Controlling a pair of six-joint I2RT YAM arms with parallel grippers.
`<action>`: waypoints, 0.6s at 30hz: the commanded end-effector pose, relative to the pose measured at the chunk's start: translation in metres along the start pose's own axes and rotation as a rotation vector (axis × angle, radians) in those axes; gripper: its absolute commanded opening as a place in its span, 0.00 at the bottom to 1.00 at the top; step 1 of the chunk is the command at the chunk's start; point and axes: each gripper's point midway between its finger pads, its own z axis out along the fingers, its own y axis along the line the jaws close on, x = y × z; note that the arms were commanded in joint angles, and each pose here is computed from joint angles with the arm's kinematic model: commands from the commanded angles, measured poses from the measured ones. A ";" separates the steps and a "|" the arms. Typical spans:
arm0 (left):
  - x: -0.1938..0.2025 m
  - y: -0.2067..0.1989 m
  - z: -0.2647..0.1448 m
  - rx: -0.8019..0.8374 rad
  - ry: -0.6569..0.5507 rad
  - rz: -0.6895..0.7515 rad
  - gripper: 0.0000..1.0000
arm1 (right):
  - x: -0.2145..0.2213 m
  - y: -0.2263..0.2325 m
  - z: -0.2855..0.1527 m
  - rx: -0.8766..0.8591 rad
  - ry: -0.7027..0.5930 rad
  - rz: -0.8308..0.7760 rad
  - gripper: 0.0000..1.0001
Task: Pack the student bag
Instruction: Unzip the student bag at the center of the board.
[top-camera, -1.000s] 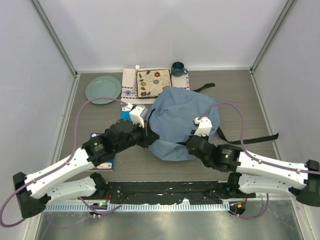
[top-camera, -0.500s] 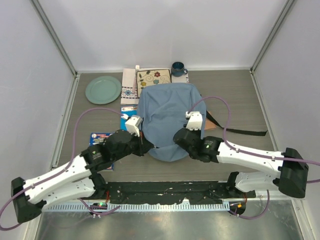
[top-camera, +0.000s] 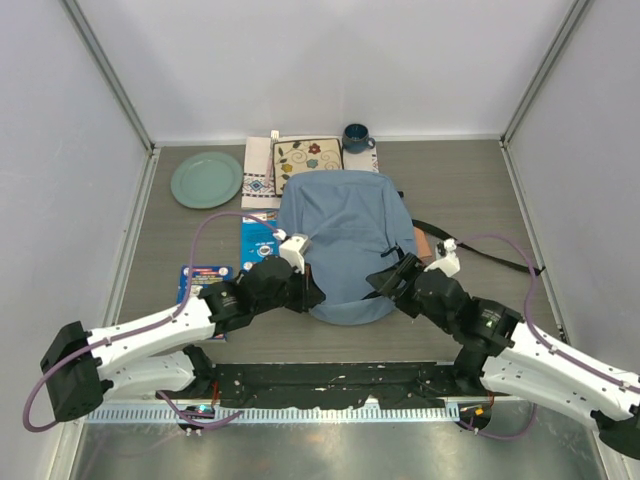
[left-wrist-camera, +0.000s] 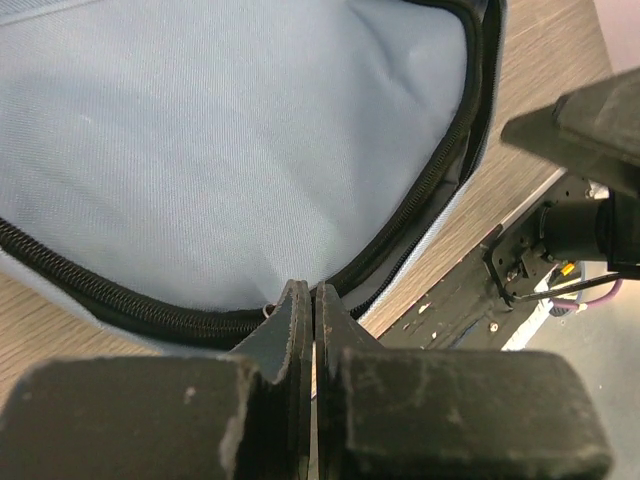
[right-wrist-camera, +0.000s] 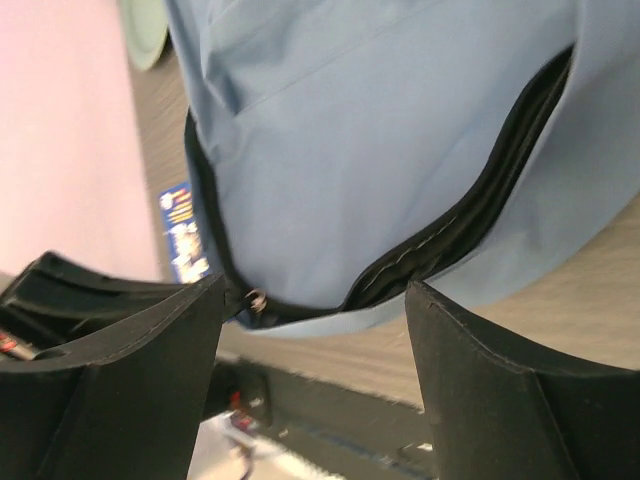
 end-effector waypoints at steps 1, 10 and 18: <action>-0.017 -0.027 0.005 0.095 -0.032 -0.005 0.00 | 0.045 0.016 0.004 -0.063 0.204 0.320 0.78; -0.023 -0.025 0.011 0.081 -0.065 -0.030 0.00 | 0.047 0.026 0.019 -0.029 0.190 0.481 0.79; -0.022 -0.025 0.003 0.079 -0.050 -0.004 0.00 | 0.052 0.048 0.035 0.001 0.220 0.564 0.79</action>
